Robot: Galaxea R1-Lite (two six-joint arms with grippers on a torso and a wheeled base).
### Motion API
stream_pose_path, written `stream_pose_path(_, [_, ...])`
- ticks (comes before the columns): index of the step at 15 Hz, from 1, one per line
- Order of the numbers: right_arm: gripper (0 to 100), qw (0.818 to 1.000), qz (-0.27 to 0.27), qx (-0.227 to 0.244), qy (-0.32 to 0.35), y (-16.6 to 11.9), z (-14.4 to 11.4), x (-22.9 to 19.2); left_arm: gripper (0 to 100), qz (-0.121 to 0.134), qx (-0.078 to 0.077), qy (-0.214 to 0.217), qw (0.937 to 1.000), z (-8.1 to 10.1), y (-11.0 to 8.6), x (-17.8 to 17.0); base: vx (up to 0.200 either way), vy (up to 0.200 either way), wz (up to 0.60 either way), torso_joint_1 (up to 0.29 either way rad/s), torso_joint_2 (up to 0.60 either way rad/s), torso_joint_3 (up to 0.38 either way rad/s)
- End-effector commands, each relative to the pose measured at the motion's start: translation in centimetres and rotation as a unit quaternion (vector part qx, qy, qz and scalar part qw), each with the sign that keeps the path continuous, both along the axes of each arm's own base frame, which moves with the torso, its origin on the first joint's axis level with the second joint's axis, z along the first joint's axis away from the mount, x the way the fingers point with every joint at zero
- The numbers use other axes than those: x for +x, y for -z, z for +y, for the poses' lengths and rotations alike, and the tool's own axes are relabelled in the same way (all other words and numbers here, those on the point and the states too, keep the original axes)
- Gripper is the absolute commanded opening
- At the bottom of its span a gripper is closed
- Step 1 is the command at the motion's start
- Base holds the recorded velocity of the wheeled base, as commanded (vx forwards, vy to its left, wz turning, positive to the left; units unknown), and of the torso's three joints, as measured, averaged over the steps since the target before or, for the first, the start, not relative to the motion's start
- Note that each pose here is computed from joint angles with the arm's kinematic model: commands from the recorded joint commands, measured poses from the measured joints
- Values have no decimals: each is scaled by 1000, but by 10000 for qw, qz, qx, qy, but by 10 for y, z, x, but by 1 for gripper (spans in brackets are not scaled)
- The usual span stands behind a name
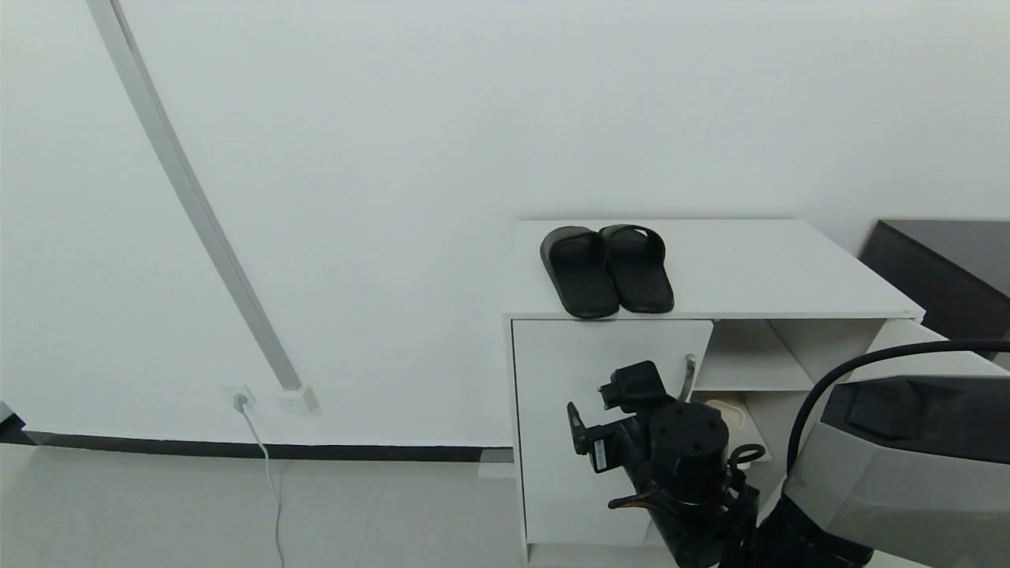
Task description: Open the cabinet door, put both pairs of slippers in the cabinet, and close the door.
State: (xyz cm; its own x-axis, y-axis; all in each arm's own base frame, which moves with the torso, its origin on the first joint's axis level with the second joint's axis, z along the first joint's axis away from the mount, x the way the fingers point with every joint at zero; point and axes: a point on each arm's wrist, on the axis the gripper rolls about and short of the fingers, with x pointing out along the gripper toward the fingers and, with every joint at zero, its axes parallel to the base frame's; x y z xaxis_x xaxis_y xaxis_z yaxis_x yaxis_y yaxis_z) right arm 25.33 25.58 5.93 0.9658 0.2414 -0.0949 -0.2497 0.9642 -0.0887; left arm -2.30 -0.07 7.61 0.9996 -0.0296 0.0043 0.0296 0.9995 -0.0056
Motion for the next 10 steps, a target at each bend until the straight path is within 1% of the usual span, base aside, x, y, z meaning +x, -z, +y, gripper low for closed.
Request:
stream_pose_path(1, [100,10000,-11,9,-3,0,0,0,0,6,-2,-2,10000,0,0,0,0,0,0,242,-569,-315])
stream_pose_path(5, [100,10000,-68,71,-3,-3,0,0,0,6,-2,-2,10000,0,0,0,0,0,0,266,-603,-336])
stream_pose_path(10, [100,9999,-74,76,104,-3,-5,6,0,6,-2,-2,10000,0,0,0,0,0,0,195,-425,-232])
